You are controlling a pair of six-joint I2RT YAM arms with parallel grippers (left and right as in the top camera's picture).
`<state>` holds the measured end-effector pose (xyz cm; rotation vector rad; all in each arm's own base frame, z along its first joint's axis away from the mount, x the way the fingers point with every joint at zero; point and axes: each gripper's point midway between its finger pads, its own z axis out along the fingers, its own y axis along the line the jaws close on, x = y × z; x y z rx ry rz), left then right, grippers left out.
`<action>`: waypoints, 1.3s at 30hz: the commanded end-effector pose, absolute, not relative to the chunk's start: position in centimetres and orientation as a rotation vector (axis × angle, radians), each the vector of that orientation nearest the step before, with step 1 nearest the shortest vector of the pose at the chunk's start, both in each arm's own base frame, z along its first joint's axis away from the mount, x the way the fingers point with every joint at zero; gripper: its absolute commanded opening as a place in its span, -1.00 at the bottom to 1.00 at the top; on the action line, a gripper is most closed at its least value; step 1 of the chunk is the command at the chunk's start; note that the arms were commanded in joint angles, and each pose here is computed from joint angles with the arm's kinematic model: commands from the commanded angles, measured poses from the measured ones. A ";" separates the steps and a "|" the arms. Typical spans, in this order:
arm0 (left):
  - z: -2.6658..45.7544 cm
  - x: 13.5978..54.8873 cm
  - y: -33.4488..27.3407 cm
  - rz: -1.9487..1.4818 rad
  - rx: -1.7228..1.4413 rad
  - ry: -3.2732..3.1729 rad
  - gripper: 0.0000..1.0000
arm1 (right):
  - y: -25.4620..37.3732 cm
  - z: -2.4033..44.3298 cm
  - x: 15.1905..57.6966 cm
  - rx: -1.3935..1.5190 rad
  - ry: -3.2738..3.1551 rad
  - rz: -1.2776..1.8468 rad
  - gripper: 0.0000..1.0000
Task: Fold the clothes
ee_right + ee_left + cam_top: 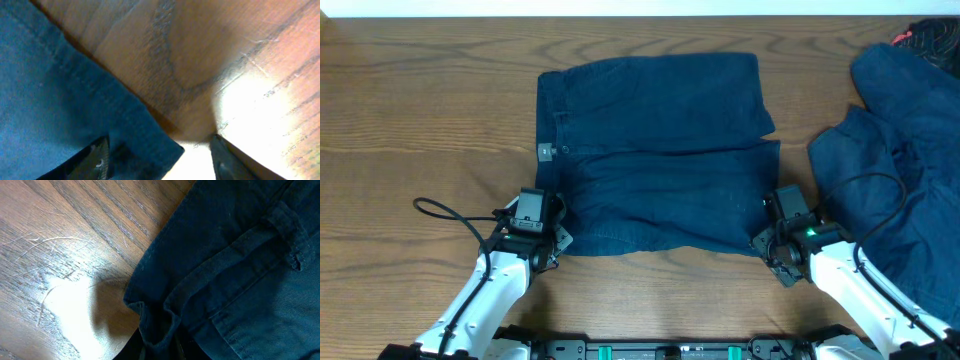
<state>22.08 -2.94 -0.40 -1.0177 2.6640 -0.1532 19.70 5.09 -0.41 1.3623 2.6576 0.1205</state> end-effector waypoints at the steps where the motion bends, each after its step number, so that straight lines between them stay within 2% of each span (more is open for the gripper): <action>1: -1.6 20.3 -2.9 -0.122 -1.002 2.743 -0.70 | 4.9 -1.9 18.6 1.390 2.657 0.108 0.08; 2: -1.6 20.2 -2.9 -0.121 -1.002 2.745 -0.70 | 4.9 -2.1 18.7 1.387 2.651 0.117 0.00; 4: -1.6 20.1 -2.9 -0.116 -1.005 2.751 -0.70 | 4.9 -2.2 18.8 1.383 2.644 0.125 -0.30; 6: -1.7 19.8 -2.8 -0.108 -1.008 2.761 -0.81 | 4.8 -2.2 18.9 1.380 2.636 0.121 -0.57; 7: -1.7 19.5 -2.8 -0.101 -1.011 2.769 -0.88 | 4.7 -2.2 19.0 1.378 2.630 0.117 -0.67; 11: -1.9 18.3 -2.6 -0.067 -1.015 2.816 -0.88 | 4.2 -2.1 19.3 1.352 2.612 0.083 -0.97; 19: 1.4 17.5 -5.2 -0.258 -0.860 2.944 -0.88 | 3.7 0.8 21.6 1.154 2.629 0.080 -0.98; 26: 8.3 16.6 -5.3 -0.284 -0.692 2.955 -0.88 | 1.6 7.8 24.1 1.073 2.521 0.101 -0.98; 31: 12.9 15.7 -5.1 -0.323 -0.625 2.891 -0.88 | 0.4 13.6 26.0 0.904 2.445 0.121 -0.98; 39: 17.0 14.2 -4.9 -0.394 -0.624 2.751 -0.88 | 0.6 21.6 29.3 0.619 2.347 0.121 -0.98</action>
